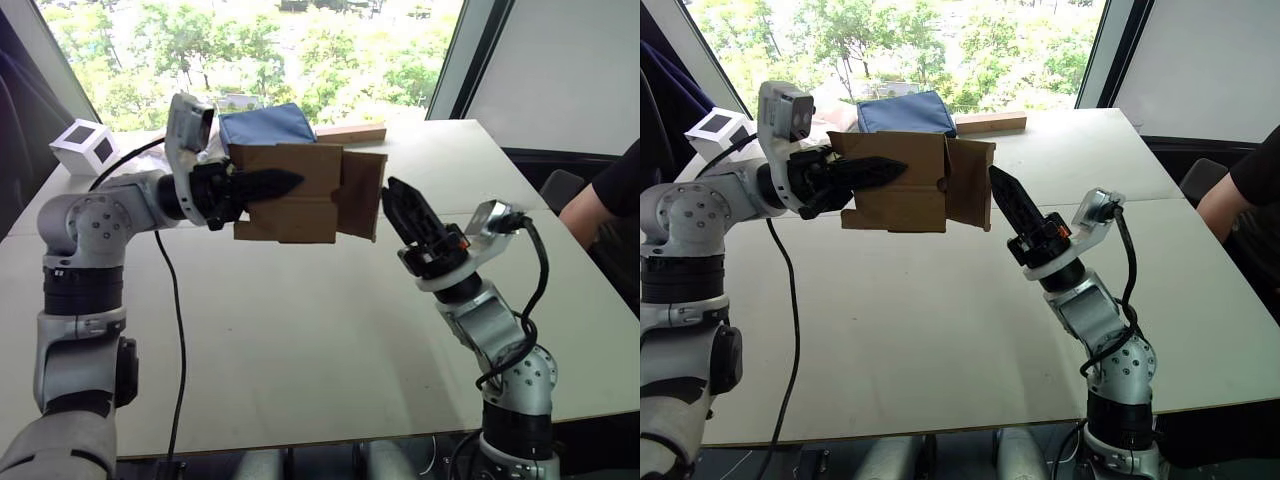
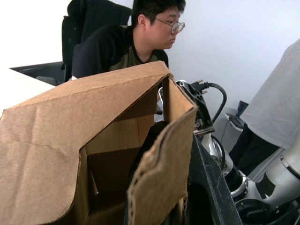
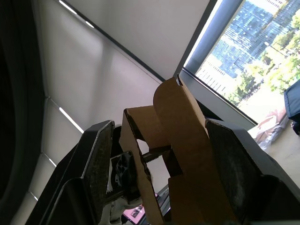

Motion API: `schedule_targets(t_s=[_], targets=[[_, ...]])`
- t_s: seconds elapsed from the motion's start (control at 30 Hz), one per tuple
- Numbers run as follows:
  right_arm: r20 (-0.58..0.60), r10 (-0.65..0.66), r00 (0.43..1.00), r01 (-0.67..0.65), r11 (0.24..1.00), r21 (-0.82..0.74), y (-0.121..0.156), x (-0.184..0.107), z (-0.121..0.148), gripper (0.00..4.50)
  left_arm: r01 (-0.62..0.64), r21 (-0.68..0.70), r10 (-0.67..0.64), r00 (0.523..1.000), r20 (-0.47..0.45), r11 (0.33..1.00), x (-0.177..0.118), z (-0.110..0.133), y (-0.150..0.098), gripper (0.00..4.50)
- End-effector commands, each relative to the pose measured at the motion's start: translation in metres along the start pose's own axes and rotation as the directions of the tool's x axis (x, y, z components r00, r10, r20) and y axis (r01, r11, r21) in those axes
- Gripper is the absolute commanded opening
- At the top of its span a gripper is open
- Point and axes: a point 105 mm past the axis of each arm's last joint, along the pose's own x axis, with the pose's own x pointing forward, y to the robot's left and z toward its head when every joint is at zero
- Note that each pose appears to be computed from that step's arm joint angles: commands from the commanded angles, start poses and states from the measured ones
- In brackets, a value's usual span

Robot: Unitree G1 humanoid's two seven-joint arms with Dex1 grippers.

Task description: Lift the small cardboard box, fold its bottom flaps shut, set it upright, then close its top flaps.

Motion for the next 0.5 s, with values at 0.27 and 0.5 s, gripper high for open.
schedule_targets(t_s=[0.27, 0.5], targets=[[0.024, 0.024, 0.999, -0.025, 0.999, 0.048, 0.000, 0.005, -0.004, 3.18, 0.018, 0.064, -0.019, 1.000, 0.017, 0.998, 0.003, 0.012, -0.006, 0.00], [0.011, 0.079, 0.997, -0.079, 0.992, 0.102, 0.009, 0.009, -0.011, 3.18, 0.014, 0.065, -0.016, 1.000, 0.017, 0.998, 0.003, 0.012, -0.006, 0.00]])
